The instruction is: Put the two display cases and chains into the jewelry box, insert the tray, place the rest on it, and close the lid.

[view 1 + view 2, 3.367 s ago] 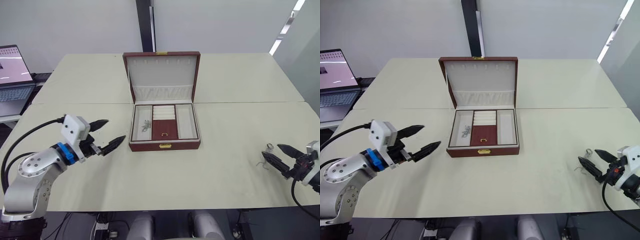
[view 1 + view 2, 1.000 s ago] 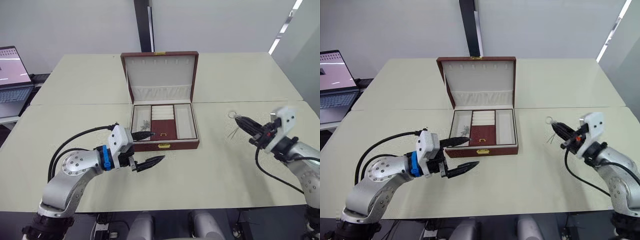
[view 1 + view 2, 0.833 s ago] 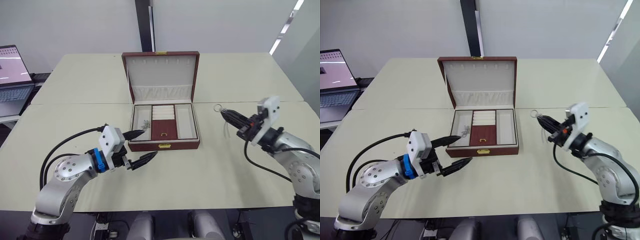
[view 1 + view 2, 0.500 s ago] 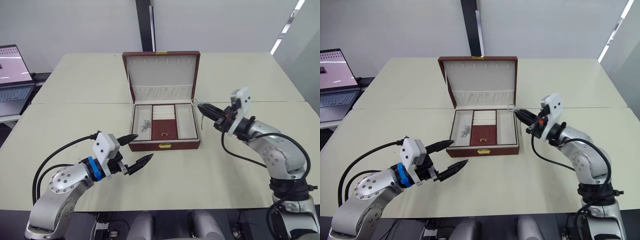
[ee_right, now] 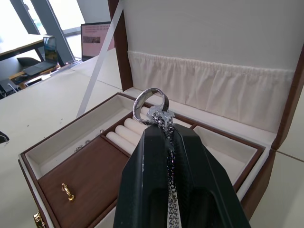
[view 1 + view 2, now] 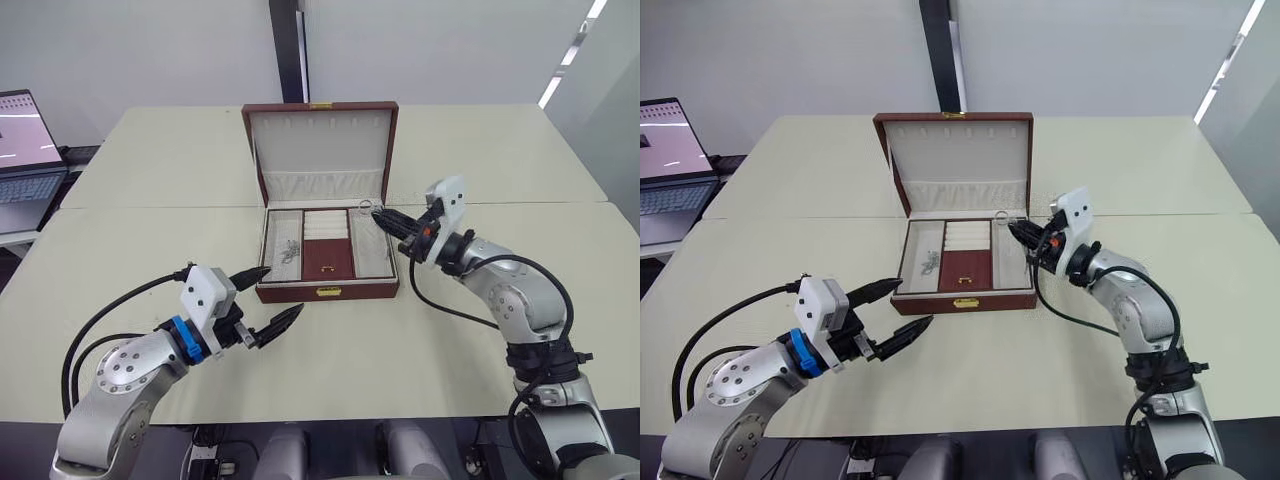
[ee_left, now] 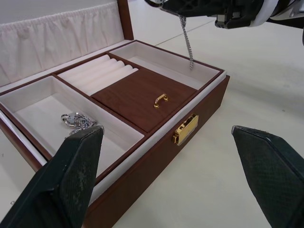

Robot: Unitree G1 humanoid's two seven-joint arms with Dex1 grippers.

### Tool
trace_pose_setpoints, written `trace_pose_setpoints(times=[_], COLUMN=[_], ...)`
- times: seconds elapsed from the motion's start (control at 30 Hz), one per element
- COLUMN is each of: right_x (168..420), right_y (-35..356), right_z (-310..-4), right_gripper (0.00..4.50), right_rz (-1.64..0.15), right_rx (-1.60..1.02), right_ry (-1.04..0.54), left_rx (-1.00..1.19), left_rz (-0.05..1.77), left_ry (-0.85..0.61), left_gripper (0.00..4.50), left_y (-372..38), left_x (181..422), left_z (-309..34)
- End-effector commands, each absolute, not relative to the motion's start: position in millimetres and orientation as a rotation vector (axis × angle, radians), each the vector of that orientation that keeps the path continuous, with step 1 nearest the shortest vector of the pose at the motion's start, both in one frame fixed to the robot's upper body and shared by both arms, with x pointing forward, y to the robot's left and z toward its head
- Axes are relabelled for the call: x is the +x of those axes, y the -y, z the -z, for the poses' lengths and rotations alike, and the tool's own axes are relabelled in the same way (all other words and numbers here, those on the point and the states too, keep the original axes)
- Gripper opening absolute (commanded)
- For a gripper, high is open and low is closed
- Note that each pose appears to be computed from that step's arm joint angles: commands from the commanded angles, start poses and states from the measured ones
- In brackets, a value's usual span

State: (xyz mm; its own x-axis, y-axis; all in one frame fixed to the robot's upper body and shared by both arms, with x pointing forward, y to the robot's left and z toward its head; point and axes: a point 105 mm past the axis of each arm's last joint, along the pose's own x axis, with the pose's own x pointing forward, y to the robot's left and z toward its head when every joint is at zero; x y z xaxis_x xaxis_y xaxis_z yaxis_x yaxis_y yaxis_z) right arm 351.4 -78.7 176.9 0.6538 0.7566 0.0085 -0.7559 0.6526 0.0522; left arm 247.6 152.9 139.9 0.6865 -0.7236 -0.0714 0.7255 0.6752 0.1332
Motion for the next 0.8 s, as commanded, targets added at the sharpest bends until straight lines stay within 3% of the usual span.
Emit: trace_pose_setpoints(times=[0.03, 0.3, 0.8], right_x=[351, 349, 340], right_y=[75, 75, 89], right_z=[-183, -166, -175], right_gripper=[0.01, 0.01, 4.19], right_rz=[-0.86, -0.849, -0.874], right_rx=[0.027, -0.006, 0.019], right_ry=[0.019, -0.028, -0.005], left_rx=[0.173, 0.174, 0.16], left_rz=[0.836, 0.839, 0.802], left_ry=[0.035, 0.036, 0.024], left_gripper=[4.5, 4.5, 4.5], left_y=[-146, -145, -154], left_x=[244, 244, 250], left_z=[-150, -150, -151])
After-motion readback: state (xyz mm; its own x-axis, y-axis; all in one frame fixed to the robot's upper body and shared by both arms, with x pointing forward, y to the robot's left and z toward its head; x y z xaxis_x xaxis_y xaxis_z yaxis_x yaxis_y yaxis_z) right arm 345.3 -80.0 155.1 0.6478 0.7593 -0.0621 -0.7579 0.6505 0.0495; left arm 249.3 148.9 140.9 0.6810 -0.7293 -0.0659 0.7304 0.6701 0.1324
